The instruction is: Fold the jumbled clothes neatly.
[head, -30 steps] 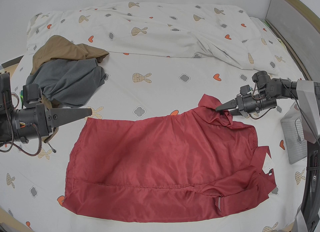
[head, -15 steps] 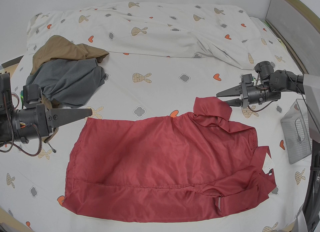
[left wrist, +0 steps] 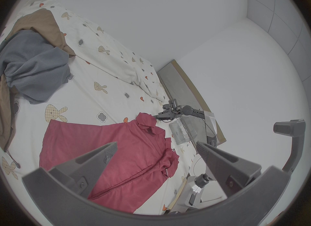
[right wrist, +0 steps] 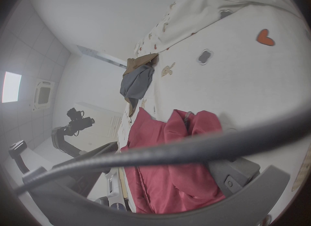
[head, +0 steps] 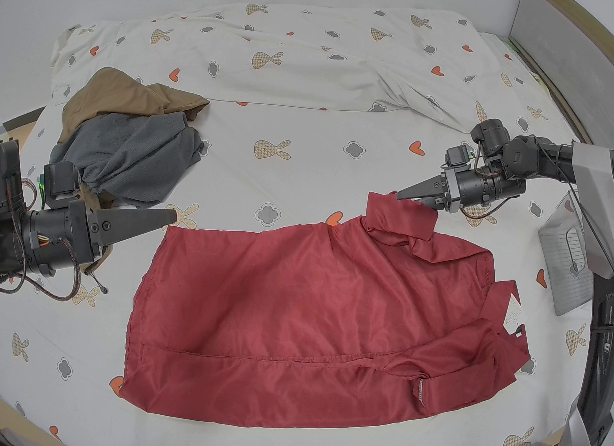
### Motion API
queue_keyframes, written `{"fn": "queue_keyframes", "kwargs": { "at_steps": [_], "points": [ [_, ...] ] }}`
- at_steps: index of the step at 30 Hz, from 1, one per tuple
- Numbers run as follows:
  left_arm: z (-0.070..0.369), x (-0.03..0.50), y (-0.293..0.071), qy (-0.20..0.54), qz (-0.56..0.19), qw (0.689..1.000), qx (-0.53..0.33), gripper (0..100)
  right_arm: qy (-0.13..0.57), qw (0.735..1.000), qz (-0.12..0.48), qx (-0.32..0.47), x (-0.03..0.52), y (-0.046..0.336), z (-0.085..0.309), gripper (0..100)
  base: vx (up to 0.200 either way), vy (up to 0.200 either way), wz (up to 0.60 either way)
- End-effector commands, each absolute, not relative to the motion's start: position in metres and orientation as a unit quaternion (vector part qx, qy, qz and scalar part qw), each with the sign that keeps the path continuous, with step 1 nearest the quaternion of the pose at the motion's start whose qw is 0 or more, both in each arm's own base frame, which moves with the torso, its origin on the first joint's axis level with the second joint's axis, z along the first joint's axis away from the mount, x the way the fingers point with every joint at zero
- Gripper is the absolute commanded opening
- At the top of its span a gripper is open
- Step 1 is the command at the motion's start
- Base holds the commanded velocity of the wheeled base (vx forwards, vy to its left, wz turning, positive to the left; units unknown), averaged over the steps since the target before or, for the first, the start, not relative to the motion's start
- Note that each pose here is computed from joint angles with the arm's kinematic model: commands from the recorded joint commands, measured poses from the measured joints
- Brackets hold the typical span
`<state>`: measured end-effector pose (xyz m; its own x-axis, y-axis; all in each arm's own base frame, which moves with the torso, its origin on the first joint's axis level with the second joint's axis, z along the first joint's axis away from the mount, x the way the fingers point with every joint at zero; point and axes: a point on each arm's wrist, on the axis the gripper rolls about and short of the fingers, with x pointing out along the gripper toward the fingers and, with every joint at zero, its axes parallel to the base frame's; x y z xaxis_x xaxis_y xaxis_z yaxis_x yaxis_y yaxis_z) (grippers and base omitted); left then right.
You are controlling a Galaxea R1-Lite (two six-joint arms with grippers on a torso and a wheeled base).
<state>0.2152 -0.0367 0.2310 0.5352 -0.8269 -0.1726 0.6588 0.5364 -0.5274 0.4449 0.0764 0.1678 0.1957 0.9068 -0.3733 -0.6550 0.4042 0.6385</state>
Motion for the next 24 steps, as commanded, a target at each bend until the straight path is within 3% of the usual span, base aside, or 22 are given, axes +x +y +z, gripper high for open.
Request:
{"fn": "queue_keyframes", "kwargs": {
  "at_steps": [1,12,24],
  "points": [
    [0.231,0.215,-0.037,0.206,-0.436,0.852,-0.205,100,0.356,0.760,0.523,0.150,0.438,0.087,0.180,100,0.000,0.000,0.00],
    [0.232,0.214,-0.037,0.204,-0.436,0.852,-0.204,100,0.369,0.810,0.445,0.102,0.440,0.089,0.181,100,0.000,0.000,0.00],
    [0.232,0.214,-0.037,0.204,-0.437,0.852,-0.204,100,0.387,0.813,0.427,0.080,0.435,0.099,0.172,100,0.000,0.000,0.00]
  ]
}}
